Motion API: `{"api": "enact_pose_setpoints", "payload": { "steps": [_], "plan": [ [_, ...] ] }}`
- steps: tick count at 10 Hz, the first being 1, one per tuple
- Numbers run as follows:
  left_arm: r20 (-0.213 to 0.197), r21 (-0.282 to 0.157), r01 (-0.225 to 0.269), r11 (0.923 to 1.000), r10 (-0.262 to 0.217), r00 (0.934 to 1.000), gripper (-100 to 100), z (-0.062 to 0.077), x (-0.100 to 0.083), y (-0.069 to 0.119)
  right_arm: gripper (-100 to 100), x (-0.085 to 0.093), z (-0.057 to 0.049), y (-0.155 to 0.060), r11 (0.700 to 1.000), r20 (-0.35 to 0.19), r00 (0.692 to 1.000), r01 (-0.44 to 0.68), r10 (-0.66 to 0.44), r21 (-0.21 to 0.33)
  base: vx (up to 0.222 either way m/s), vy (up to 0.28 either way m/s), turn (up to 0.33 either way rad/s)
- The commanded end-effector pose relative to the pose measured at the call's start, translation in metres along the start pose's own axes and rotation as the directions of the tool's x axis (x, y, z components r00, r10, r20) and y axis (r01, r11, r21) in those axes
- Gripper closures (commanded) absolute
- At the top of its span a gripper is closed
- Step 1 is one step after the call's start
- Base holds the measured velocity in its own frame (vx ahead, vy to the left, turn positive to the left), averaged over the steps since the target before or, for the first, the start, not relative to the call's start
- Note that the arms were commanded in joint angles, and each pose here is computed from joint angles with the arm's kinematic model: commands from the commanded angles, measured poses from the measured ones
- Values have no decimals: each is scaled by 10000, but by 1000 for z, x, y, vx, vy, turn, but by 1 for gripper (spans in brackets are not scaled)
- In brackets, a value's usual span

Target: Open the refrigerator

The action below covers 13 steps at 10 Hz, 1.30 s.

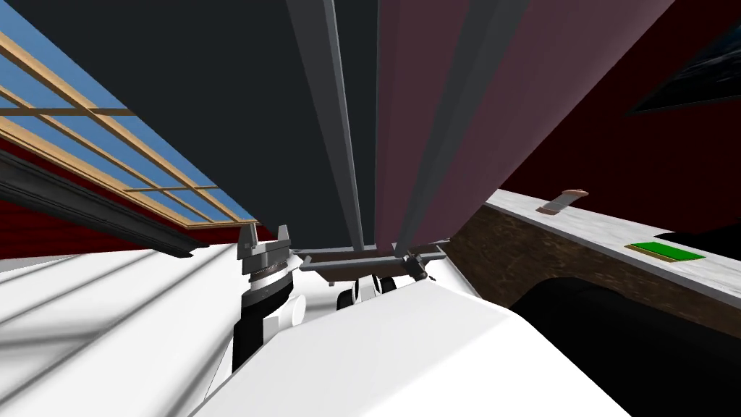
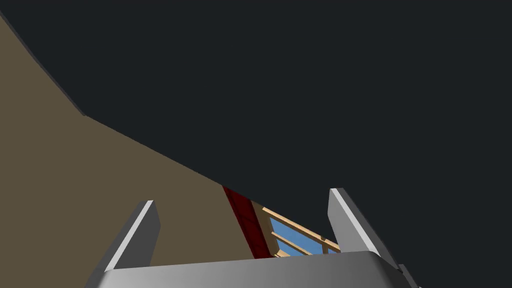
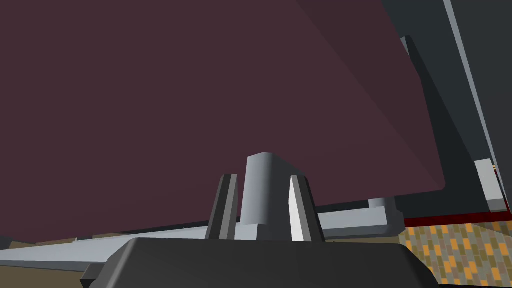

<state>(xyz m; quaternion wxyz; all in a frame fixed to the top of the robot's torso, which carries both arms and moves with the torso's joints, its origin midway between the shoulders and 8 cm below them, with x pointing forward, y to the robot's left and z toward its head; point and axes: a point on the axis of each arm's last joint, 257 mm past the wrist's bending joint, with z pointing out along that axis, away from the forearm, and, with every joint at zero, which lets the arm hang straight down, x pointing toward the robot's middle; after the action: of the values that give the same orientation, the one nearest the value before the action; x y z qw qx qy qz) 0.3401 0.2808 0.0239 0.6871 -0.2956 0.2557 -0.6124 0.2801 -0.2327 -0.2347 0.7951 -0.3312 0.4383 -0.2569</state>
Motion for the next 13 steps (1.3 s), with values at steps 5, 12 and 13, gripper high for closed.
{"api": "enact_pose_setpoints", "payload": {
  "steps": [5, 12, 13],
  "plan": [
    [1, -2, -2, 10000, 2, 10000, 0, 0, 0, 0, 100, 23, -39, -44, 9999, 85, 9999, -95, 94, 115, -101, 9, 208],
    [1, -3, -4, 10000, 4, 10000, 0, 0, 0, 0, 100, 37, -70, -85, 9995, -23, 9998, 176, -176, 261, -67, 12, 150],
    [1, -4, -5, 10000, 5, 10000, 0, 0, 0, 0, 100, 38, -79, -91, 9998, 35, 10000, -29, 28, 211, -63, 22, 226]
  ]
}}
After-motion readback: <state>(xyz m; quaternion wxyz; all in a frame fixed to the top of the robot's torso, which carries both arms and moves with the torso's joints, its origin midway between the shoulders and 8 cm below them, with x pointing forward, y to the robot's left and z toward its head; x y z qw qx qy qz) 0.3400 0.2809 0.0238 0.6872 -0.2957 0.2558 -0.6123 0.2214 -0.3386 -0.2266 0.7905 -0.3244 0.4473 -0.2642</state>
